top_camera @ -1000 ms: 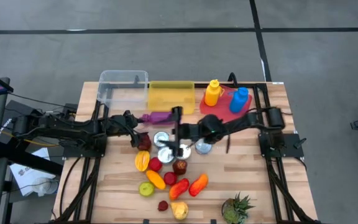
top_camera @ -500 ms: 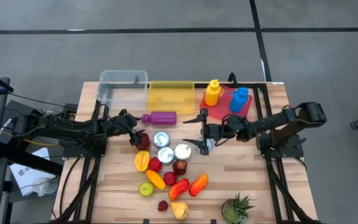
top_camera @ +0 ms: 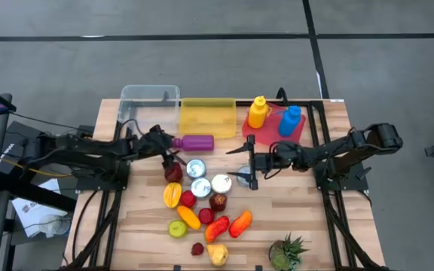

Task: Pick & Place Food Item
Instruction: Put the purple water bottle into the pink bin

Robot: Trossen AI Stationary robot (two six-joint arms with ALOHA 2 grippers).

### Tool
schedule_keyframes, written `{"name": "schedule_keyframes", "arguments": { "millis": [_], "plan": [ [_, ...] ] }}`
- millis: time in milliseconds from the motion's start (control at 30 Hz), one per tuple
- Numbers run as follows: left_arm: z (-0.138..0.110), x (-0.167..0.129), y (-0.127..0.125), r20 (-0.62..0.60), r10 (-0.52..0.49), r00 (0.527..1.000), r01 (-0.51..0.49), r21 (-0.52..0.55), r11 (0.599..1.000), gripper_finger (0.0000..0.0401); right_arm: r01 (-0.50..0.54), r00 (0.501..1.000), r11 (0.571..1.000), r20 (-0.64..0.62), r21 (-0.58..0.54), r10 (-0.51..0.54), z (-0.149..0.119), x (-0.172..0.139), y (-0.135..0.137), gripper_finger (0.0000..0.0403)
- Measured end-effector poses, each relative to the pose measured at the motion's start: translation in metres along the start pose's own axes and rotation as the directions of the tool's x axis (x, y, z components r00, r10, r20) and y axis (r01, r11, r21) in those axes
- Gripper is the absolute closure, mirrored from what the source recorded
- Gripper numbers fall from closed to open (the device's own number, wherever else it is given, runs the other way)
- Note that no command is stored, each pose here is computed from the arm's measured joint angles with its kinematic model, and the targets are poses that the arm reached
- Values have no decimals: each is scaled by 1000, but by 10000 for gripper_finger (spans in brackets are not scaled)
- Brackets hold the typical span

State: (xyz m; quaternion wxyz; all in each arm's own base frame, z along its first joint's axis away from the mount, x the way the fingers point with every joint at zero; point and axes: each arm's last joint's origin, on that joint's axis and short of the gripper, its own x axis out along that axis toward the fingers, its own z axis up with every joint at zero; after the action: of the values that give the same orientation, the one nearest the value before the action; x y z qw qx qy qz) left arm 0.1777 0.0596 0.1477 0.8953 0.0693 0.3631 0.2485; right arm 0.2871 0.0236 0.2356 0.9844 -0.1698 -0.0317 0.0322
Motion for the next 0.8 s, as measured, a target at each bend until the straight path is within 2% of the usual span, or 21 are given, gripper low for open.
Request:
{"name": "schedule_keyframes", "arguments": {
  "millis": [333, 667, 800],
  "plan": [
    [9, 26, -6, -145, -8, 989, 20, 84, 996, 100, -13, 999, 1000, -34, 3, 13, -3, 0, 1, 101],
    [9, 29, -7, -166, -10, 986, 25, 91, 996, 103, -12, 999, 1000, -34, 12, 12, -3, 0, 1, 101],
    [9, 29, -6, -164, -6, 987, 21, 91, 996, 131, -12, 999, 1000, -34, 22, 12, -3, 0, 1, 101]
  ]
}}
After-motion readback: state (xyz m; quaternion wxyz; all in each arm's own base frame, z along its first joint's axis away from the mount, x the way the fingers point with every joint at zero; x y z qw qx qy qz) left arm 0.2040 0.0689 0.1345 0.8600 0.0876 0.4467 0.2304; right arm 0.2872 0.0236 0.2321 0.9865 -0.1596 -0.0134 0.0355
